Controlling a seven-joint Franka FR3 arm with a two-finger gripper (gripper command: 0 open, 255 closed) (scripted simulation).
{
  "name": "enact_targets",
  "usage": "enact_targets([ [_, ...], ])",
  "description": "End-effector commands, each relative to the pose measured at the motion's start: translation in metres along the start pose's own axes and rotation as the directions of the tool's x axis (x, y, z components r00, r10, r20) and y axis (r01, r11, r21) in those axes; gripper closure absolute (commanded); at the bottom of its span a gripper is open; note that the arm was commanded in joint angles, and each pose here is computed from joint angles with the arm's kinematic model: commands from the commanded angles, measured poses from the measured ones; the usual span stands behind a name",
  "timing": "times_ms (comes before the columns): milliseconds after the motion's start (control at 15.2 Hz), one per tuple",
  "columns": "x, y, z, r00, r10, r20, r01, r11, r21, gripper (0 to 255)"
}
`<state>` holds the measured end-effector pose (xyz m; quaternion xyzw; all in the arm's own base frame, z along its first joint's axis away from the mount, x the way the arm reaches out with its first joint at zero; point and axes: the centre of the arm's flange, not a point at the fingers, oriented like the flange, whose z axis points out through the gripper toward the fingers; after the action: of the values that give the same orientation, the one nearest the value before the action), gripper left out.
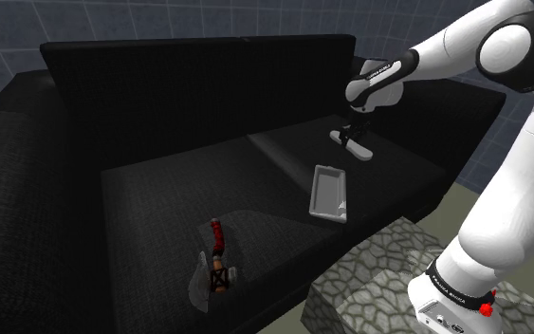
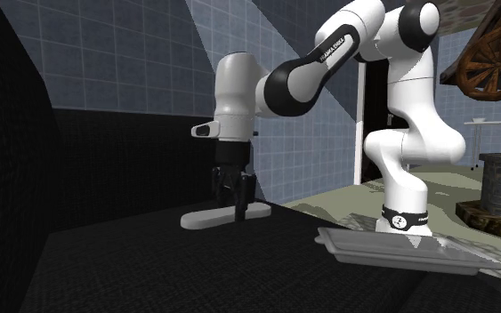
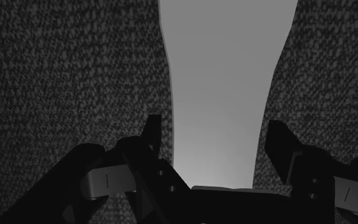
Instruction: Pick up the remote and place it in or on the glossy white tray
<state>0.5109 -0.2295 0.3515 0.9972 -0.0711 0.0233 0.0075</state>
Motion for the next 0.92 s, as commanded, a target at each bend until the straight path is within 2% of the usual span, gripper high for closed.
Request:
enact_targets([
  [0, 0.001, 0.000, -0.010, 1.000, 0.000, 0.000, 0.000, 1.000, 0.000, 255],
  [858, 0.004, 0.001, -0.079, 1.000, 0.000, 0.000, 0.000, 1.000, 0.000, 255],
])
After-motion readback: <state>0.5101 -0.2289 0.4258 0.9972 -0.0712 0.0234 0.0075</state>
